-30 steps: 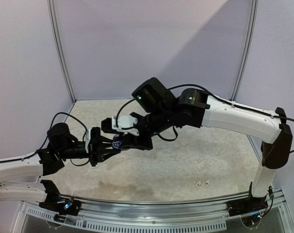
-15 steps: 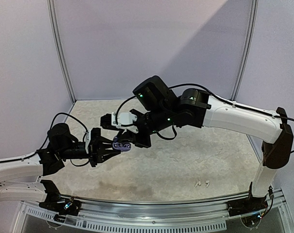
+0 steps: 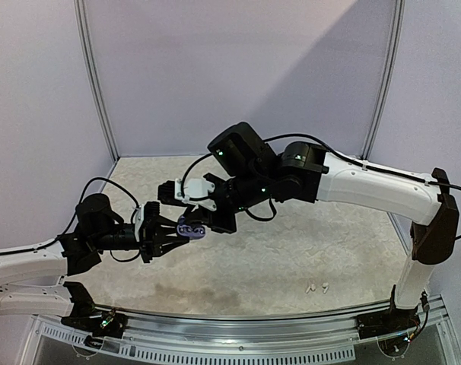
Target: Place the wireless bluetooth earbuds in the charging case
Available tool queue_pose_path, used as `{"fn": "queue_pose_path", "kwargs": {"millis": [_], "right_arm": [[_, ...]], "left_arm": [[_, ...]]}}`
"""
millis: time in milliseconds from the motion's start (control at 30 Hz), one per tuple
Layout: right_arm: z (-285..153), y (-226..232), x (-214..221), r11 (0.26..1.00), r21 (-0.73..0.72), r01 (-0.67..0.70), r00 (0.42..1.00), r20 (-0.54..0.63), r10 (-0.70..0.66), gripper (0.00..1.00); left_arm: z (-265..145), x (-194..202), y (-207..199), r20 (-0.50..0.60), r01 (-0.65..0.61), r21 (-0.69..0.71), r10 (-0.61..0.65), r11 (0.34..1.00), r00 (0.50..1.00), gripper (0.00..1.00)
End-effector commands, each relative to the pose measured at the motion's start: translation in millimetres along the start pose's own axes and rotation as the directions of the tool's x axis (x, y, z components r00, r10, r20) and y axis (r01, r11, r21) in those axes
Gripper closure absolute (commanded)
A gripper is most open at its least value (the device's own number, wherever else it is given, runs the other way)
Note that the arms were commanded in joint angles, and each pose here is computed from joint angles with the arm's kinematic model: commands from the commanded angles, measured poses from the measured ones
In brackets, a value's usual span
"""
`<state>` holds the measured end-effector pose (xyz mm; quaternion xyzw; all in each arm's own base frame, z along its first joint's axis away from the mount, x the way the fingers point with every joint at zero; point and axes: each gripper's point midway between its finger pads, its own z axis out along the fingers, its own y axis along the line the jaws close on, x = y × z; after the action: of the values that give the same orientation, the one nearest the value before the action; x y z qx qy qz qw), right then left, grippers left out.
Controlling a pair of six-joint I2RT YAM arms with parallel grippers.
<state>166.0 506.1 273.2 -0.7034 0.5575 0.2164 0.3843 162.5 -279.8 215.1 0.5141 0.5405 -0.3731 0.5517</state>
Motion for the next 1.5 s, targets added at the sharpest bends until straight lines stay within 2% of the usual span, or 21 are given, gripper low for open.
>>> {"fn": "queue_pose_path", "kwargs": {"millis": [0,133,333,533,700,1467], "right_arm": [[-10,-11,-5,0.998,0.066,-0.009,1.000,0.006,0.009,0.83],[-16,-16,-14,0.996,0.085,-0.012,0.999,0.032,0.009,0.81],[-31,-21,-27,0.994,0.112,-0.016,0.997,0.078,0.008,0.78],[-37,-6,-31,0.999,0.044,-0.029,0.992,0.121,0.024,0.78],[-24,6,-19,1.000,0.009,-0.025,0.996,0.082,0.025,0.82],[12,12,7,1.000,-0.028,0.008,1.000,-0.009,-0.008,0.84]], "left_arm": [[0,-6,-3,0.024,0.015,0.010,-0.016,1.000,1.000,1.00],[1,-5,0,0.018,0.063,-0.001,-0.063,0.998,0.998,1.00],[2,-4,0,0.014,0.071,0.000,-0.071,0.997,0.997,1.00],[1,-4,1,0.012,0.073,-0.006,-0.073,0.997,0.997,1.00],[1,-4,1,0.013,0.071,-0.006,-0.071,0.997,0.997,1.00],[1,-2,2,0.009,0.060,-0.012,-0.060,0.998,0.998,1.00]]}}
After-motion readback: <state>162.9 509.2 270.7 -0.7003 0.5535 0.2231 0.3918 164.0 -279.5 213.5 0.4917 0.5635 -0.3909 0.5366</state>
